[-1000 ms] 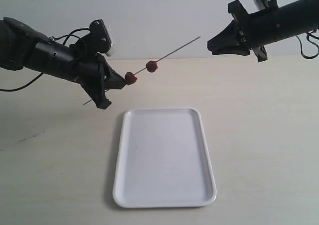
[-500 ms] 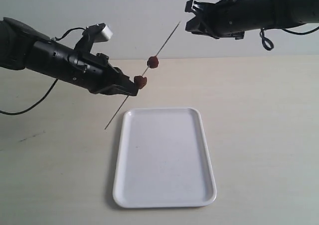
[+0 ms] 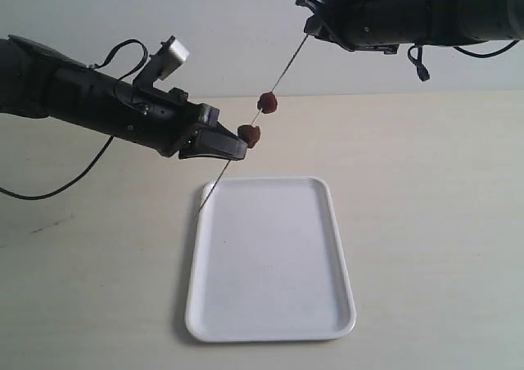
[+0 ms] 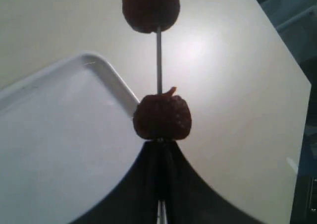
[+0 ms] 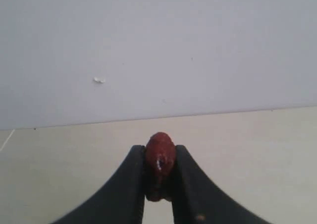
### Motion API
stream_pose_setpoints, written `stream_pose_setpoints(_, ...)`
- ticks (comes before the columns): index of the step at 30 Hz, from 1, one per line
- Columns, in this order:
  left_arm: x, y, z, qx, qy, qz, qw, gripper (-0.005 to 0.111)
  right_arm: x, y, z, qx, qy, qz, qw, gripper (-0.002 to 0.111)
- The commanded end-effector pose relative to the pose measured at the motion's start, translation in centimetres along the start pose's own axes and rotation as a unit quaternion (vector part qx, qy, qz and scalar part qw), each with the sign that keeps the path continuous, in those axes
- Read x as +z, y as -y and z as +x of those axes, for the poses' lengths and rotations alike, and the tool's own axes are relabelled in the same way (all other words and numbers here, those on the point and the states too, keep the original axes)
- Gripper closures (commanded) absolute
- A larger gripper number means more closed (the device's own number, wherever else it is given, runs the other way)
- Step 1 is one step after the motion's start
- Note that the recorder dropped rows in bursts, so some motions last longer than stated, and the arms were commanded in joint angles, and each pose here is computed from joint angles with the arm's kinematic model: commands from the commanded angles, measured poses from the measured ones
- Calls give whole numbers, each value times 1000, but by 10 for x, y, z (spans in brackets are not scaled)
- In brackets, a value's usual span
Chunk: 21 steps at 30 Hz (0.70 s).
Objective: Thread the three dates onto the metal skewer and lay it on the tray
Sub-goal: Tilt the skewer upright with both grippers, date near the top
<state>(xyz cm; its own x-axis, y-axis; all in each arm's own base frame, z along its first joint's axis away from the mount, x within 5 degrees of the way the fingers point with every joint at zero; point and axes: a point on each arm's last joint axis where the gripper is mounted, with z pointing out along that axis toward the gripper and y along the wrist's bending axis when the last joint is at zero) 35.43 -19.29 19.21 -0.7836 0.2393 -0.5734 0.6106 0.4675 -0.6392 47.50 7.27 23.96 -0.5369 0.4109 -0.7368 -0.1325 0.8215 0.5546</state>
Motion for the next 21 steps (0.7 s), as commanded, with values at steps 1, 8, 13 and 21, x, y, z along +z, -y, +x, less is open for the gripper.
stream_pose_setpoints(1, 9, 11, -1, -3, -2, 27, 1000, 107, -2, -3, -4, 3, 8, -5, 1000, 96)
stream_pose_setpoints(8, 17, 21, 2, 2, -13, 46, 999, 107, -2, -4, -4, 5, 8, -5, 1000, 96)
stream_pose_setpoints(13, 17, 16, -1, -15, 3, 20, 1000, 107, -2, -4, -3, 5, 7, -6, 1000, 96)
stream_pose_setpoints(21, 17, 18, -6, -37, 30, 29, 998, 107, -2, -4, -3, 5, 7, -6, 1000, 96)
